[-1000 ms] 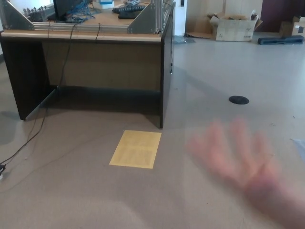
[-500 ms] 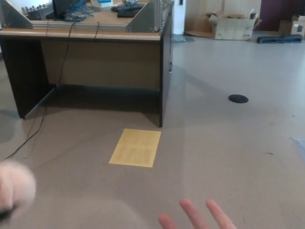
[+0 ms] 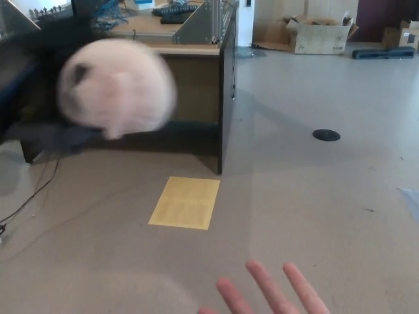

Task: The robot extends its left hand to pick up an emotional support dumpling from the palm of a person and brings its hand down by its side. Then it extends its arm again to hand the dumpling back to the person.

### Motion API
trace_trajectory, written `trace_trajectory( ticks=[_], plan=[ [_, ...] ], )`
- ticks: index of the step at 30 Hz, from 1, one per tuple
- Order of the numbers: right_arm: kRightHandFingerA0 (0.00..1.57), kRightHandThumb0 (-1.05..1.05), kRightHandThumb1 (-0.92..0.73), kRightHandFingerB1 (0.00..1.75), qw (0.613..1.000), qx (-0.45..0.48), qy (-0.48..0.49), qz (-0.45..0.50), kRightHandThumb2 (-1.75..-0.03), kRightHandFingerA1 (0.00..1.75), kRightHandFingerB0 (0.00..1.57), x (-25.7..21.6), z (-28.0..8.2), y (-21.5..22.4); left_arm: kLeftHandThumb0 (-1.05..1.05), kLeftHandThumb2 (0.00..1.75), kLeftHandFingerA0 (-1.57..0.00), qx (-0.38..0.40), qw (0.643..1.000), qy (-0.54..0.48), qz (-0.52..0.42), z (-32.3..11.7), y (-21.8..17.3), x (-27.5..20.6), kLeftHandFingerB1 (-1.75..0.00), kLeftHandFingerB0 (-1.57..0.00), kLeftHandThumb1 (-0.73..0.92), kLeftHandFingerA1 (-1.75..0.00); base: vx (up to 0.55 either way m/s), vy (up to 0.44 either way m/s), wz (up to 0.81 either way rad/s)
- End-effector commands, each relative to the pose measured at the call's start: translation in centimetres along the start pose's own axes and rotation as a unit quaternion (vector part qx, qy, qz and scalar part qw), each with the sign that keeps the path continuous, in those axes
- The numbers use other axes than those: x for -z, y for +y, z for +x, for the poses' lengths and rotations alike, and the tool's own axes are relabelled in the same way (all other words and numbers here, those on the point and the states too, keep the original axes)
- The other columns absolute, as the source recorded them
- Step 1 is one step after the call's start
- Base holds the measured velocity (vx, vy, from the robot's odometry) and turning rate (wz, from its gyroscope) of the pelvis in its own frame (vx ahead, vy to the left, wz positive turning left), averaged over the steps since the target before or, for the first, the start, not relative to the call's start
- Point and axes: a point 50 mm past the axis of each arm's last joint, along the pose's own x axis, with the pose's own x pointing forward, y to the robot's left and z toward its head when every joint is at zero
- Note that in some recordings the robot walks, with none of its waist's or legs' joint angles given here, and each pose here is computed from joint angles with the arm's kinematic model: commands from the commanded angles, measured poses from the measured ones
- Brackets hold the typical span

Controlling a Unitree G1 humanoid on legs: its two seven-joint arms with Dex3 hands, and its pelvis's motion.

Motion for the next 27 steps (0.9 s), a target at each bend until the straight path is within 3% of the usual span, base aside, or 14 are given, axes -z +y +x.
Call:
trace_trajectory(
  ticks=[1,3,6,9,11,17,20,21,22,23,24,27],
  plan=[
    [0.82,-0.28,-0.62,0.48,1.000,0.008,-0.003,-0.004,-0.59,0.54,0.69,-0.2,0.4,-0.9,-0.14,0.72,-0.87,0.111,0.994,-0.008,0.018,2.7,-3.0,-2.4,-0.94,-0.86,0.73,-1.37,0.00,0.000,0.00],
    [0.82,-0.28,-0.62,0.48,1.000,0.008,-0.003,-0.006,-0.59,0.54,0.69,-0.2,0.4,-0.9,-0.12,0.71,-0.90,0.127,0.991,-0.030,0.018,3.2,-4.0,-3.1,-0.88,-0.89,0.71,-1.39,0.00,0.000,0.00],
    [0.82,-0.28,-0.62,0.48,1.000,0.007,-0.001,-0.008,-0.58,0.53,0.68,-0.2,0.4,-1.0,-0.15,0.71,-0.87,0.149,0.987,-0.041,0.035,4.1,-5.3,-4.0,-0.94,-0.89,0.71,-1.51,0.00,0.000,0.00],
    [0.82,-0.29,-0.62,0.48,1.000,0.006,-0.007,-0.013,-0.59,0.52,0.69,-0.5,0.6,-1.0,-0.14,0.73,-0.90,0.175,0.983,-0.042,0.037,4.9,-6.3,-4.7,-0.94,-0.90,0.68,-1.44,0.00,0.000,0.00],
    [0.83,-0.29,-0.62,0.48,1.000,0.006,-0.010,-0.012,-0.59,0.53,0.69,-0.6,0.7,-1.1,-0.15,0.76,-0.87,0.183,0.981,-0.044,0.048,5.2,-6.9,-5.1,-1.10,-0.86,0.65,-1.51,0.00,0.000,0.00],
    [0.83,-0.31,-0.62,0.48,1.000,0.002,-0.007,-0.011,-0.59,0.54,0.70,-0.7,0.9,-0.9,-0.15,0.67,-0.84,0.216,0.974,-0.048,0.055,5.7,-8.8,-5.5,-1.05,-0.86,0.70,-1.57,0.00,0.000,0.00],
    [0.83,-0.29,-0.62,0.49,1.000,0.001,-0.011,-0.012,-0.59,0.55,0.70,-0.7,0.8,-0.9,-0.16,0.64,-0.82,0.224,0.972,-0.045,0.055,5.6,-9.3,-5.3,-1.11,-0.82,0.71,-1.60,0.00,0.000,0.00],
    [0.83,-0.30,-0.63,0.48,1.000,-0.001,-0.011,-0.016,-0.59,0.53,0.70,-0.7,0.8,-0.8,-0.13,0.67,-0.89,0.234,0.970,-0.038,0.051,5.4,-9.9,-5.0,-1.27,-0.80,0.65,-1.61,0.00,0.000,0.00],
    [0.82,-0.30,-0.63,0.48,1.000,-0.002,-0.012,-0.018,-0.59,0.53,0.70,-0.7,0.8,-0.8,-0.13,0.69,-0.77,0.239,0.969,-0.033,0.051,5.2,-10.2,-4.8,-1.27,-0.74,0.71,-1.64,0.00,0.000,0.00],
    [0.82,-0.30,-0.63,0.48,1.000,-0.003,-0.013,-0.019,-0.59,0.53,0.70,-0.8,0.8,-0.8,-0.13,0.69,-0.77,0.242,0.968,-0.030,0.052,5.1,-10.4,-4.6,-1.27,-0.74,0.71,-1.64,0.00,0.000,0.00],
    [0.82,-0.29,-0.63,0.49,1.000,-0.004,-0.016,-0.020,-0.59,0.53,0.70,-0.8,0.8,-0.8,-0.12,0.71,-0.93,0.247,0.967,-0.021,0.053,4.9,-10.8,-4.2,-1.22,-0.81,0.66,-1.59,0.00,0.000,0.00],
    [0.82,-0.29,-0.63,0.49,1.000,-0.004,-0.016,-0.021,-0.59,0.53,0.70,-0.8,0.9,-0.9,-0.12,0.71,-0.93,0.247,0.967,-0.019,0.054,4.8,-10.9,-4.2,-1.22,-0.81,0.66,-1.59,0.00,0.000,0.00]
  ],
)
